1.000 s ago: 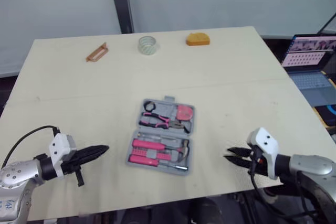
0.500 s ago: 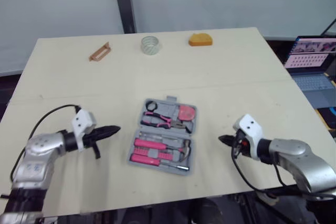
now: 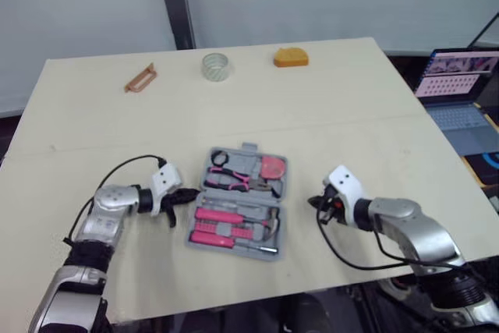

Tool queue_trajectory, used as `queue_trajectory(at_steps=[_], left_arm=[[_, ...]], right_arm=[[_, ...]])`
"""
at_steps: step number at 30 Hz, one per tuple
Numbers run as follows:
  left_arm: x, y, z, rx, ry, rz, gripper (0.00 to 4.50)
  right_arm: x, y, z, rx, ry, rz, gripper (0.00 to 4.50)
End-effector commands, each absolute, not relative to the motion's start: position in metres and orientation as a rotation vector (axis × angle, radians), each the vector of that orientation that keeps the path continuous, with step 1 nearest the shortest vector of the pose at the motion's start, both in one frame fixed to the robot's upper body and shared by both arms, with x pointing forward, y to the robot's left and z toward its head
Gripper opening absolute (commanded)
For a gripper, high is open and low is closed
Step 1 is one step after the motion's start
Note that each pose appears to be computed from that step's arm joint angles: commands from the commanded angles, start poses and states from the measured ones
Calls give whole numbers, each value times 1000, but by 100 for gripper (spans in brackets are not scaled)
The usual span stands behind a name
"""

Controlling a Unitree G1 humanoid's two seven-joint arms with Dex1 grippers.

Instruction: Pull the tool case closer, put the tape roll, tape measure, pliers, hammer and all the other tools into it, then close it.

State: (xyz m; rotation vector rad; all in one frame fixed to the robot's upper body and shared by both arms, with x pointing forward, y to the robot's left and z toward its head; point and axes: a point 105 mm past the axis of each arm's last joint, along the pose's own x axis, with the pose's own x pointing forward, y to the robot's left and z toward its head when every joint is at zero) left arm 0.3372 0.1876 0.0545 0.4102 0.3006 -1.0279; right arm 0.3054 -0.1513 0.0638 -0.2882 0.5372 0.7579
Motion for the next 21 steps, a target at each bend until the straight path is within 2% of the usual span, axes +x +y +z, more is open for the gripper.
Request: queue_trajectory(at_steps=[1,12,21], left_arm=[[342,182,54,430,283,-1025,0],[338,179,47,438,288,-1043,0],[323,176,43,436,295,-1067,0]], right_arm=[[306,-141,70,-294,510,771,1],[307,-119,69,-274,499,826,1],[303,-106,64,-271,505,871,1]])
